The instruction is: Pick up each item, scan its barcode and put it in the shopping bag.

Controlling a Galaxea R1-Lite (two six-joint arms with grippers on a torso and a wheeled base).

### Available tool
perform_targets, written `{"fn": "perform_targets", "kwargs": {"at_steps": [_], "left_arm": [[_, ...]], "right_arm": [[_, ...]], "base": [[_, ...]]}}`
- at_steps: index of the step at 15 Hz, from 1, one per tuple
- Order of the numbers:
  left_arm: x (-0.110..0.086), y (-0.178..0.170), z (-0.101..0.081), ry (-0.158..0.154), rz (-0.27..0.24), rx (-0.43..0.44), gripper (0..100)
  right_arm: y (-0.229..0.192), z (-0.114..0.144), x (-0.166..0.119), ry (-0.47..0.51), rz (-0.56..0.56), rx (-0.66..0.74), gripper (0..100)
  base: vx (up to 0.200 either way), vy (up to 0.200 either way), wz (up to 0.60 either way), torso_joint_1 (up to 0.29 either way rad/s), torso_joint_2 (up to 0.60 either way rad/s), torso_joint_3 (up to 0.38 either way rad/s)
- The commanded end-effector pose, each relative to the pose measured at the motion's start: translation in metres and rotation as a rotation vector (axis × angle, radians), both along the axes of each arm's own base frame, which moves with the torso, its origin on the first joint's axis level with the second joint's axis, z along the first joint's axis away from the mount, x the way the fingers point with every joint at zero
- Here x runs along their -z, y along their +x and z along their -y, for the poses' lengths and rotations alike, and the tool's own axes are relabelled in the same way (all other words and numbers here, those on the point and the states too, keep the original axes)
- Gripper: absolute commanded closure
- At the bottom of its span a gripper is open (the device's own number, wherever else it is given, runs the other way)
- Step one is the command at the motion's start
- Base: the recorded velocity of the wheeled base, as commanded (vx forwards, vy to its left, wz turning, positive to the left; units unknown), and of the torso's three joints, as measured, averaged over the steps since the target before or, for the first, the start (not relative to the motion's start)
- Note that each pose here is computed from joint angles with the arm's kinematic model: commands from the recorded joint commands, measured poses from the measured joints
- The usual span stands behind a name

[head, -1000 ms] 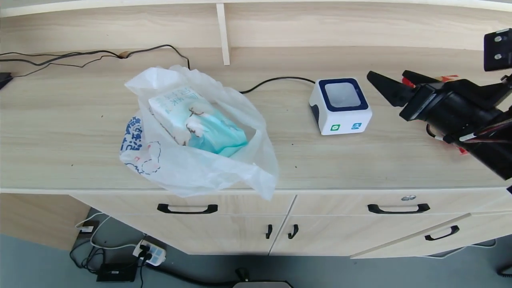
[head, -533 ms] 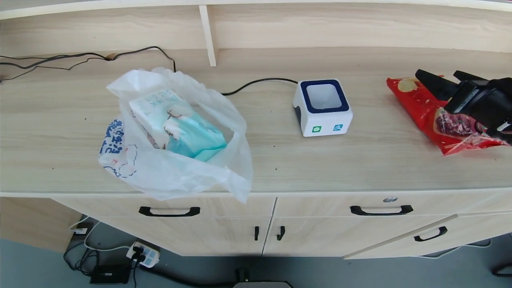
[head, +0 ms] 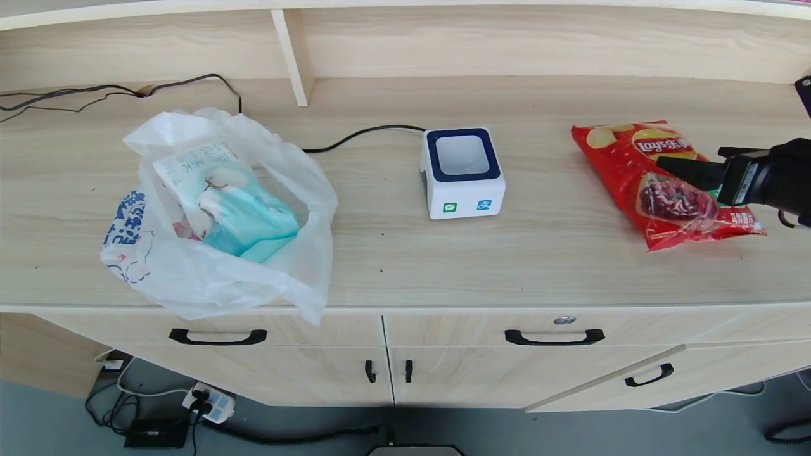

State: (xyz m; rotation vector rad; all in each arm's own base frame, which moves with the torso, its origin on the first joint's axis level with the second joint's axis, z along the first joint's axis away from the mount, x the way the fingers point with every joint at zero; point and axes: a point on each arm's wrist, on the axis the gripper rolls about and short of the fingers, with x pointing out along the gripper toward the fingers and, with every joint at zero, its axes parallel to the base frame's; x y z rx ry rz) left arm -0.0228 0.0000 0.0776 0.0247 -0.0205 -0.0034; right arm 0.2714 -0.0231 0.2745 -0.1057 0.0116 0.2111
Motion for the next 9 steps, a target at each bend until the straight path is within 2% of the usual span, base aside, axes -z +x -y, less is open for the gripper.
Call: {"fn": "perform_targets", "kwargs": {"at_steps": [1, 7, 9], "left_arm": [[0.000, 0.000, 0.000, 0.000, 0.000, -0.001, 0], [0.000, 0.000, 0.000, 0.000, 0.000, -0.001, 0], [0.000, 0.000, 0.000, 0.000, 0.000, -0.001, 0]], "right_arm": [[0.000, 0.003, -0.007, -0.014, 0.005, -0.004, 0], [0.013, 0.006, 0.009, -0.017, -0.057, -0.006, 0], [0.019, 0.007, 0.022, -0.017, -0.101, 0.001, 0]], "base": [[0.000, 0.000, 0.00, 0.000, 0.00, 0.000], [0.000, 0.000, 0.00, 0.000, 0.00, 0.000], [0.000, 0.000, 0.00, 0.000, 0.00, 0.000]]}}
